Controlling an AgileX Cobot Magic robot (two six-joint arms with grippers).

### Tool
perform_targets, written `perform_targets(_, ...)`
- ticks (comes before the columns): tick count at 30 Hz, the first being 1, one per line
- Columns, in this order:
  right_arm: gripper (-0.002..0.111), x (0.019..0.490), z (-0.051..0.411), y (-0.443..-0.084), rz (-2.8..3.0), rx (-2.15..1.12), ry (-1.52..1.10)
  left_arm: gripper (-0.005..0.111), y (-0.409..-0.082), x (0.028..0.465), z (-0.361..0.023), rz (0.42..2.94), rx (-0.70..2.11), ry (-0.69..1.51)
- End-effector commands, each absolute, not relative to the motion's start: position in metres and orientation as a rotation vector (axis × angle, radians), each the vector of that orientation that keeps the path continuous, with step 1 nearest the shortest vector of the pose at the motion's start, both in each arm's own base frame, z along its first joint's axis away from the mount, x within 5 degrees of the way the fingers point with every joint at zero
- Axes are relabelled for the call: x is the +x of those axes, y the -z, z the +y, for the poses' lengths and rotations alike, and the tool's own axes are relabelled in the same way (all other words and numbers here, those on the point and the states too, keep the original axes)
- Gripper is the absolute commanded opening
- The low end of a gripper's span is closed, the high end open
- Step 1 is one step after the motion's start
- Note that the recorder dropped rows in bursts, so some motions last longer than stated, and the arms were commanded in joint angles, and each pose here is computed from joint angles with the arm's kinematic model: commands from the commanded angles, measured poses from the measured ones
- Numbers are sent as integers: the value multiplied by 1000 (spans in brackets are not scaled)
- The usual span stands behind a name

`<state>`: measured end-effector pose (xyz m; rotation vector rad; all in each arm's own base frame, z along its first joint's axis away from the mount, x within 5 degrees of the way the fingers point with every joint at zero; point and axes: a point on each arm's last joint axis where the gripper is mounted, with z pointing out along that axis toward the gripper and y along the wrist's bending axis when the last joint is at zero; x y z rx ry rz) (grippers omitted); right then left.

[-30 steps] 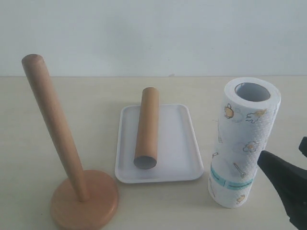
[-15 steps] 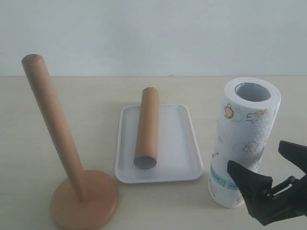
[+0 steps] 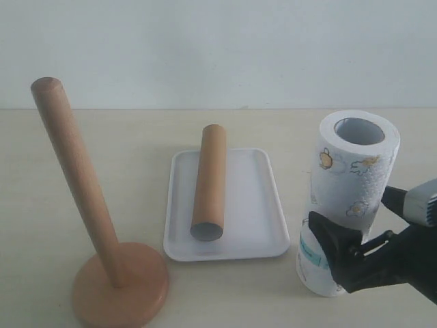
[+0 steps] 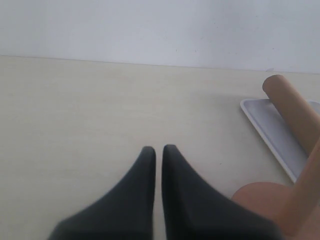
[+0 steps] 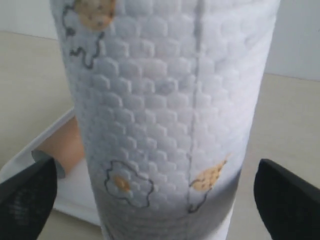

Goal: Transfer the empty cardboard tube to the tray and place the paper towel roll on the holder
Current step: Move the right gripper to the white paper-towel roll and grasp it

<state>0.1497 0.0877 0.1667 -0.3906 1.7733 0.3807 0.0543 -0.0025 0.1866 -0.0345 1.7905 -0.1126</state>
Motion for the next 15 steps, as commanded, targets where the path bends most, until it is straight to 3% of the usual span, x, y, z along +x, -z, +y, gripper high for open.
perform_targets(1, 105, 157, 90, -166, 1778, -392, -340, 4, -187, 55, -3, 1776, -38, 126)
perform_targets(15, 105, 185, 105, -152, 1812, -389, -296, 4, -187, 55, -3, 1776, -38, 126)
